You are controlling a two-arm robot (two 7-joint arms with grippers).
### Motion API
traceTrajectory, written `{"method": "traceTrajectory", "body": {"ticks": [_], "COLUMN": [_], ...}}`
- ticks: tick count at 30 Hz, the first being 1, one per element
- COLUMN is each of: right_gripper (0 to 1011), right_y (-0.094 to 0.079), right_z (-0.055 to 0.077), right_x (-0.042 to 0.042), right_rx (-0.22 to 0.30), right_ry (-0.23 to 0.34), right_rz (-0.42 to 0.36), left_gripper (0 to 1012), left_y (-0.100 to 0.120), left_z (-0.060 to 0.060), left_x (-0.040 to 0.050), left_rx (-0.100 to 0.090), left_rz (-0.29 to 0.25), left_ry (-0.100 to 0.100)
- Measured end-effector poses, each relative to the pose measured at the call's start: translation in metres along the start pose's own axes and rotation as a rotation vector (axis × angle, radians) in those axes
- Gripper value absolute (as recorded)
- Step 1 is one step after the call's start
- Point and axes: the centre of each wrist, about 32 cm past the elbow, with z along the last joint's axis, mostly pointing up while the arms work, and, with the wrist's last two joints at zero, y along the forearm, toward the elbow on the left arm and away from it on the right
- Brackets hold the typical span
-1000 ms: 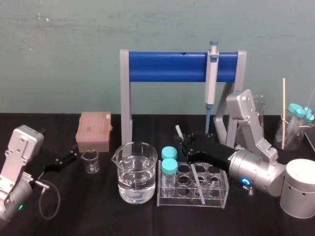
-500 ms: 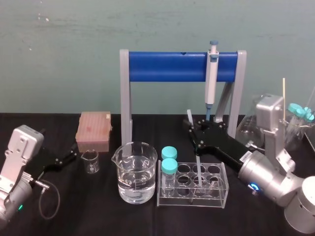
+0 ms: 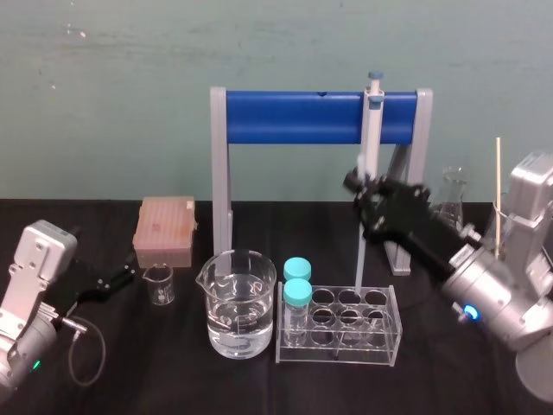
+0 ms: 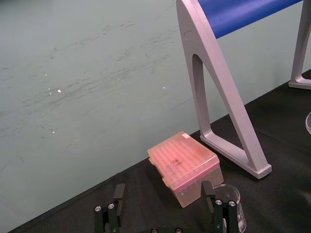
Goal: Pick up the stirring rod with one hand, then place it down.
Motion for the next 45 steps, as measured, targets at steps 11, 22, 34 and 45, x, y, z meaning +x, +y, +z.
{"method": "traceTrajectory", "body": {"ticks": [11, 22, 34, 45], "right_gripper": [69, 69, 69, 69], "right_y": [0.014, 0.012, 0.011, 0.011], "right_z": [0.037, 0.04, 0.038, 0.037], "right_x": [0.024, 0.0286, 0.0298, 0.03], "right_rx": [0.135, 0.134, 0.129, 0.123], "right_ry": [-0.073, -0.085, -0.078, -0.075], "right_rz": [-0.024, -0.037, -0.043, -0.039], "left_gripper": [1000, 1000, 1000, 1000], "left_y": [0.0, 0.0, 0.0, 0.0], "left_z": [0.0, 0.0, 0.0, 0.0], "left_x": [0.0, 0.0, 0.0, 0.0], "left_rx": [0.0, 0.0, 0.0, 0.0], "left_rz": [0.0, 0.0, 0.0, 0.0], "left_ry": [0.0, 0.0, 0.0, 0.0]}}
